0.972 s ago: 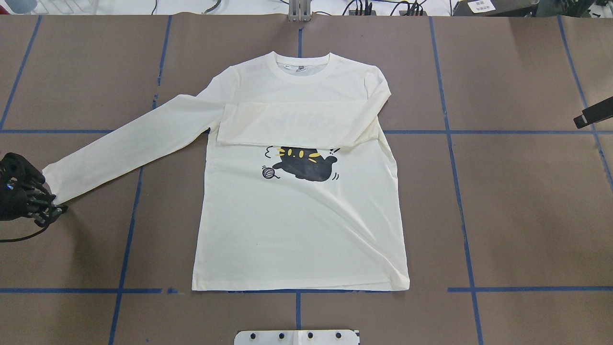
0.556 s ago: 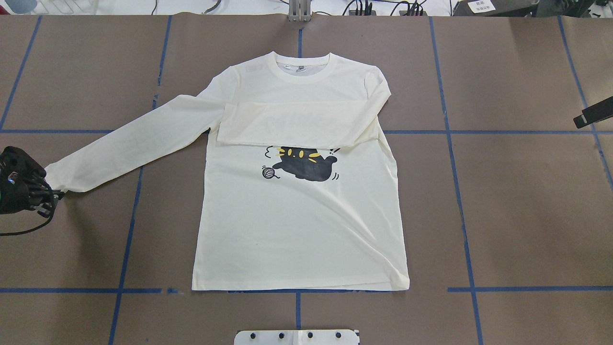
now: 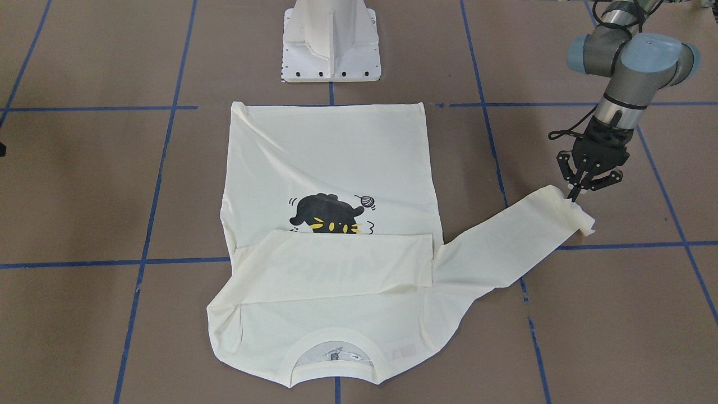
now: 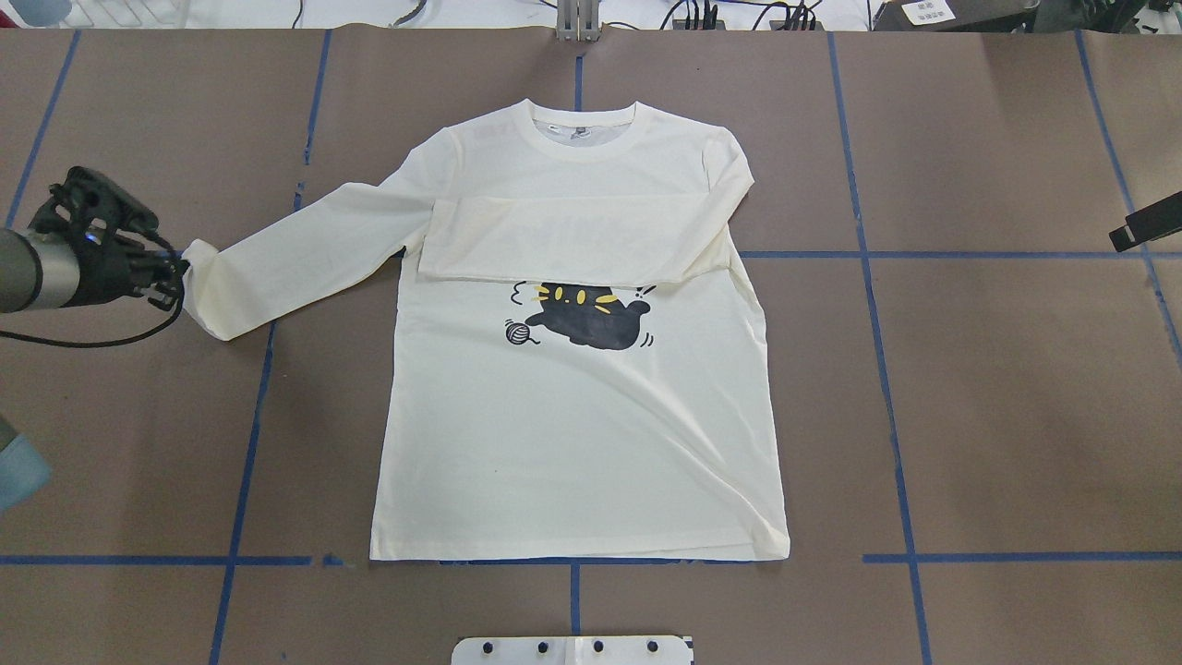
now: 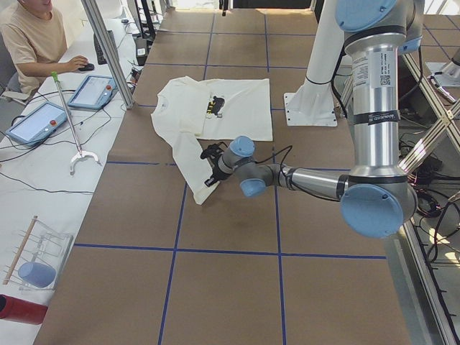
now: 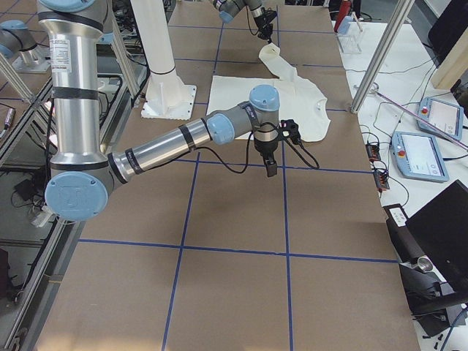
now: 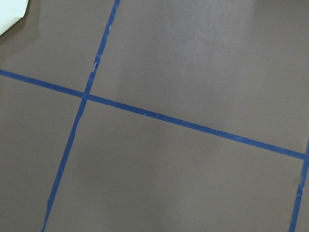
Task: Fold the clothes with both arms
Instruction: 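Fold the held sleeve with the left gripper across the shirt body, then release the sleeve and move both grippers to the shirt's near hem corners, then lower both grippers and grasp the two near hem corners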
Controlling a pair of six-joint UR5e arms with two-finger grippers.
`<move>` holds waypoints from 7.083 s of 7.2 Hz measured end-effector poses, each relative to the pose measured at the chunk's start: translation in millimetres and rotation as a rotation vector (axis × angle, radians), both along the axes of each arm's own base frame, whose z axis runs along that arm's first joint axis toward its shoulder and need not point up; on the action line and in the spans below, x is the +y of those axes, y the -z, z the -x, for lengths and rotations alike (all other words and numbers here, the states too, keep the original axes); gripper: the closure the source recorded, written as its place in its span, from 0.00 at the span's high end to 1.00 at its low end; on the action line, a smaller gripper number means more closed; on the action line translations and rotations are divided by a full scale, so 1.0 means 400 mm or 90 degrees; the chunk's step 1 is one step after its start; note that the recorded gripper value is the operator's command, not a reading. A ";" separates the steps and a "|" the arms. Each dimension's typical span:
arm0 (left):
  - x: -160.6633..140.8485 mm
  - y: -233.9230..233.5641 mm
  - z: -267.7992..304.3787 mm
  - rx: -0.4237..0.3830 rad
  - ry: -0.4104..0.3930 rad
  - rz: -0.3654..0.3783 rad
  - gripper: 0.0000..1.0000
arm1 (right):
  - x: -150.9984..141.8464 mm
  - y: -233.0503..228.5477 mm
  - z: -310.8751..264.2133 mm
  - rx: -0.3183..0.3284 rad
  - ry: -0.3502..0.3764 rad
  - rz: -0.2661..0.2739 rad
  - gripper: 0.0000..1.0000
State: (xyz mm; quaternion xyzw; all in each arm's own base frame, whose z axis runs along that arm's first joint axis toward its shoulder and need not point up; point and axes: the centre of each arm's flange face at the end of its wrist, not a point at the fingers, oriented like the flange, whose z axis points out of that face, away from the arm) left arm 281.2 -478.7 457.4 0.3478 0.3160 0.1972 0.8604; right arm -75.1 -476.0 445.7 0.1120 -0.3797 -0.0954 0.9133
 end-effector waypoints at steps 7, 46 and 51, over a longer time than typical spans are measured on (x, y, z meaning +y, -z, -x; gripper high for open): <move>-0.128 0.988 -0.574 0.139 0.190 0.282 0.00 | -0.001 -0.008 -0.007 0.003 -0.011 0.009 1.00; 0.672 0.239 -0.526 0.177 0.125 0.531 0.03 | 0.567 0.277 0.657 -0.181 -0.308 0.244 0.95; 0.678 0.248 -0.526 0.179 0.118 0.528 0.00 | 0.569 0.279 0.659 -0.182 -0.306 0.245 0.83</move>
